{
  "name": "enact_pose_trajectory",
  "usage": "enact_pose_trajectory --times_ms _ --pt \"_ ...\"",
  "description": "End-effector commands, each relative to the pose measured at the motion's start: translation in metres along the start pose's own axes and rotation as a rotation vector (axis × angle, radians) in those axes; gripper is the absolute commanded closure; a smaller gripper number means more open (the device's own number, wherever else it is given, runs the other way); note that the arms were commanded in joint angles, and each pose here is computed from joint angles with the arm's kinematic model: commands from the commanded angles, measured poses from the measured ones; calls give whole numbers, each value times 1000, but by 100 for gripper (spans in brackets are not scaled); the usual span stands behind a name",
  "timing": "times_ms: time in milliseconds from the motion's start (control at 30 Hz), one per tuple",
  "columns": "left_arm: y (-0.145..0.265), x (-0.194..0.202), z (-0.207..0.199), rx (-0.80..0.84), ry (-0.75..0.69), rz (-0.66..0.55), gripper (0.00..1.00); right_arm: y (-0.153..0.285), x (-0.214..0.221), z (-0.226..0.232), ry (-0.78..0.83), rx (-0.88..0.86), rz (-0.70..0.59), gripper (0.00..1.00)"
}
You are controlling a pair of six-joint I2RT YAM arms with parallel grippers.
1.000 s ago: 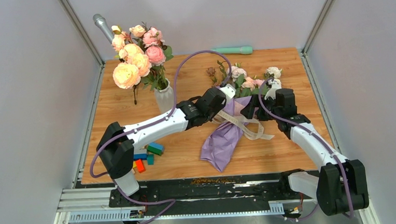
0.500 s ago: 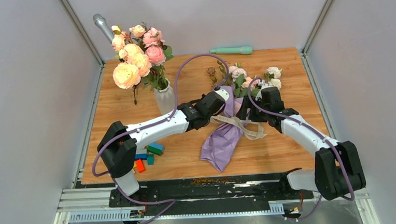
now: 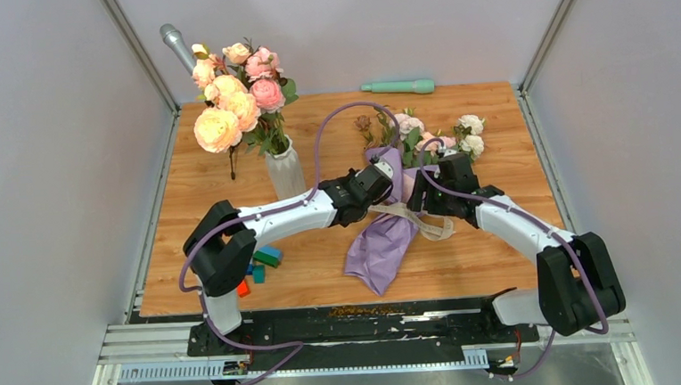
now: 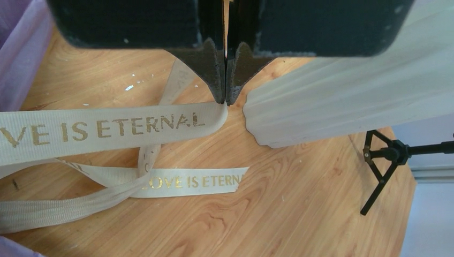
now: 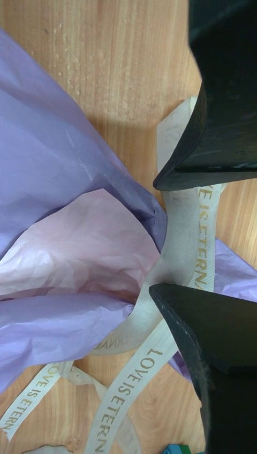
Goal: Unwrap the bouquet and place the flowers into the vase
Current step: Untie the ribbon from the wrapping paper.
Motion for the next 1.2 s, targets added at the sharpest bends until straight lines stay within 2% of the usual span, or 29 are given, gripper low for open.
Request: enact_pose_trajectory --times_ms 0,133,200,233,367,433,533,767,1167 --pt "2 -11 3 -33 20 -27 100 7 -5 4 -31 0 -39 37" --pt "1 -12 1 -23 14 -13 96 12 -6 7 -36 -23 -50 42" --pt "2 -14 -1 5 14 -16 84 15 -6 7 -35 -23 -53 44" --pt "3 -16 -2 14 16 -20 73 16 -6 7 -35 -24 -53 45" --pt "10 -26 -5 61 21 -46 45 20 -7 9 -37 -39 -61 51" --pt "18 -33 -8 91 18 -70 35 20 -6 10 -38 -45 -59 56" --pt "36 -45 -20 183 14 -118 26 21 -6 11 -38 -53 -59 68" --pt "71 -66 -65 555 170 -203 20 36 -12 9 -44 -28 -107 81" --pt "61 -79 -104 702 269 -201 17 57 -14 -3 -54 69 -184 82"
Point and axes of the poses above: each gripper's point midway between its finger pads, its own y axis back along the fingers, its own z axis along the line the jaws close on, x = y × z, the point moved 6 cm from there along y, back along the fingers, and after that the axes turned 11 degrees about y, right-handed, at the moved point
